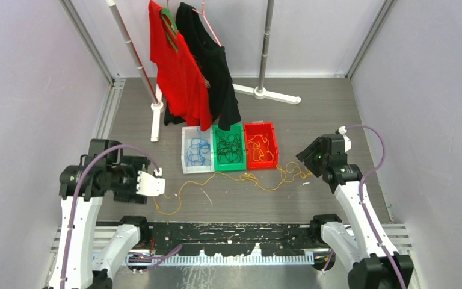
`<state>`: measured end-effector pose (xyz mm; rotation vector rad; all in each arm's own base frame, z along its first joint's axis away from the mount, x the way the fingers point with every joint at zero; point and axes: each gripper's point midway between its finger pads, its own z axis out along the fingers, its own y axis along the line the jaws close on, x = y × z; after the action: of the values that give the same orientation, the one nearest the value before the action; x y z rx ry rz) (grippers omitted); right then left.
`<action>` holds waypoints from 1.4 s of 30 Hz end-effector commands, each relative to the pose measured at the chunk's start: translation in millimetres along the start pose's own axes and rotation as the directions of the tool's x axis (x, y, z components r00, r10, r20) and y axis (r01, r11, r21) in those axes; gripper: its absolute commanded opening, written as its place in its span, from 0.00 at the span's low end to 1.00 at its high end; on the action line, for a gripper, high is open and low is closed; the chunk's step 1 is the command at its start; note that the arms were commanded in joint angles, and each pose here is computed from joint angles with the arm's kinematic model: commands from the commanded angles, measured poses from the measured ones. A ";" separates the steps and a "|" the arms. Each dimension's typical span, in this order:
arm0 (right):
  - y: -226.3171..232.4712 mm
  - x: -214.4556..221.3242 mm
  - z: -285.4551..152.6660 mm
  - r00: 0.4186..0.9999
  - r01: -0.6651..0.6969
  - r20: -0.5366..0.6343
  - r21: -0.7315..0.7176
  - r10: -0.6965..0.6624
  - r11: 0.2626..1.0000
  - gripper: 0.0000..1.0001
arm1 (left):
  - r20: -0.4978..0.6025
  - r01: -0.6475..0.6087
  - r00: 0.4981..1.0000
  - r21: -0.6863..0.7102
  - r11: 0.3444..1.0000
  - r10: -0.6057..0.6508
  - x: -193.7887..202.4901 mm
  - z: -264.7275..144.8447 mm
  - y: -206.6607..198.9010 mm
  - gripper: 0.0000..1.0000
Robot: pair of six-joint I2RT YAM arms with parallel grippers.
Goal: Untangle the cables
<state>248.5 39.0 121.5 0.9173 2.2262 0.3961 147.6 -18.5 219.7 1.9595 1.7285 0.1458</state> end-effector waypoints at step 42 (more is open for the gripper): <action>60.7 89.9 -7.8 0.928 0.355 0.016 -0.329 -0.371 0.875 0.46 | -0.090 0.499 0.854 0.416 0.760 -0.512 -149.8 231.9 -16.6 0.70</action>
<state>215.3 147.0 93.6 0.3022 2.3205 0.5937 198.9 -220.4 57.3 1.7200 2.3483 -0.5079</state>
